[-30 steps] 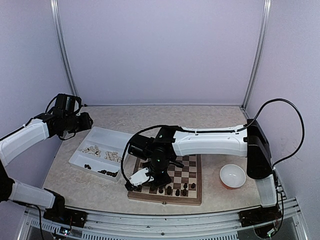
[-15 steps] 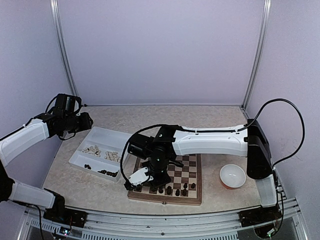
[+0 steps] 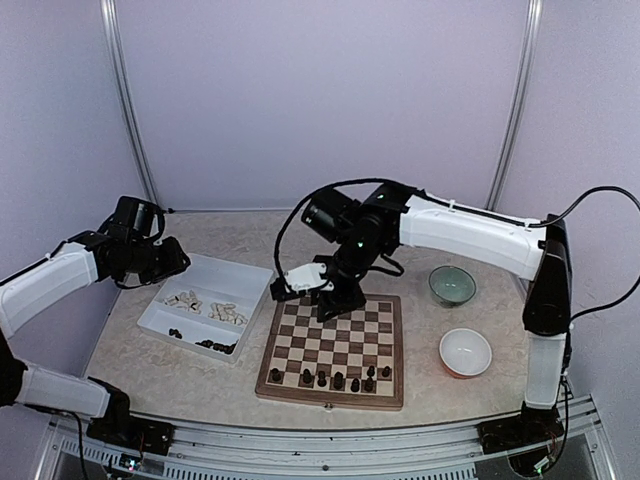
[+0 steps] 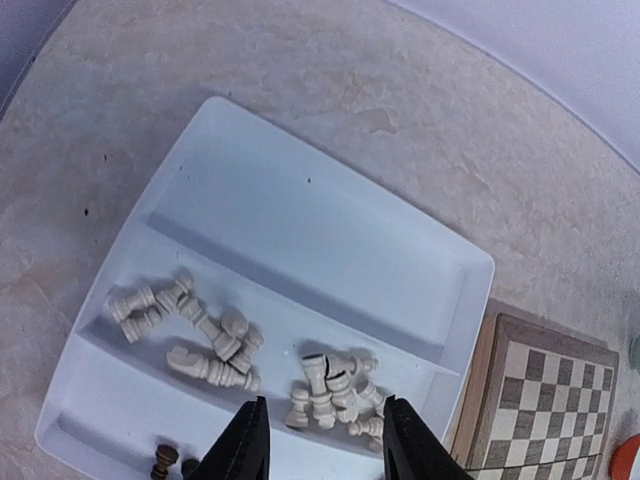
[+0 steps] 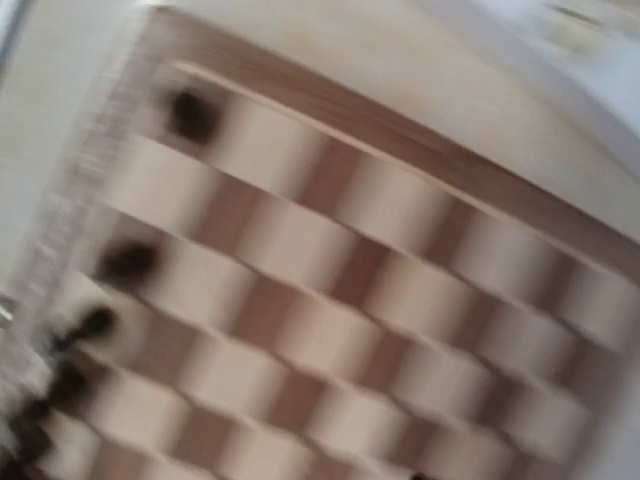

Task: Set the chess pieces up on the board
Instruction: Pick up the pawn from the storage box.

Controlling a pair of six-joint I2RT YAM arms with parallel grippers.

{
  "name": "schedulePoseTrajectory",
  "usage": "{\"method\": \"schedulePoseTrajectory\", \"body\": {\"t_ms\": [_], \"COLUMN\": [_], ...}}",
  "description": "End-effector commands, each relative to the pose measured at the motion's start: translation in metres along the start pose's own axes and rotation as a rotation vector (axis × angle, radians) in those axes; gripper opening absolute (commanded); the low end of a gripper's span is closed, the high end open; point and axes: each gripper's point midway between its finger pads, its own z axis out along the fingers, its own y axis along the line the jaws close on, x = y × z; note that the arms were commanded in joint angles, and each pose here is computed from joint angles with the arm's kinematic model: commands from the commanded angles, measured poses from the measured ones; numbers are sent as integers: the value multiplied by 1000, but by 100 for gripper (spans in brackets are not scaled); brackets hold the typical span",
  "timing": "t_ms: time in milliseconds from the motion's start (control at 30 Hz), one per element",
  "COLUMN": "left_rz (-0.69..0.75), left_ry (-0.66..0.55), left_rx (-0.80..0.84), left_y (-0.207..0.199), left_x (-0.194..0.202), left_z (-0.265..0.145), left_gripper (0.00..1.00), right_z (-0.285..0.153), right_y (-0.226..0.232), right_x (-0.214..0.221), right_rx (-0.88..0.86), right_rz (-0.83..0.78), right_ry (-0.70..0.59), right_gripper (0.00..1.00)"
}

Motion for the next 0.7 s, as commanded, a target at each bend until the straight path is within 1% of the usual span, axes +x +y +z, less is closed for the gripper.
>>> {"method": "schedulePoseTrajectory", "body": {"t_ms": [0,133,233,333,467,567,667], "left_rz": [-59,-66,-78,-66,-68,-71,-54], "left_ry": [173,243,314,373,377,379,354], "left_rx": [-67,-139,-247,-381,-462,-476,-494], "left_y": [0,-3,18,43,58,62,65], "left_x": [55,90,113,131,136,135,129], "left_z": [-5,-2,4,11,13,13,15], "left_gripper": [39,40,42,42,42,40,40], "right_z": [-60,-91,-97,-93,-88,-85,-82], "right_y": [-35,-41,-39,-31,-20,-15,-10], "right_x": [23,56,76,81,78,77,76], "right_rx": [133,202,216,194,148,126,107], "right_rz": [124,190,225,240,247,252,251], "right_ry": [-110,-186,-205,-212,-253,-268,-283], "right_gripper": [38,41,43,44,44,45,45]}}
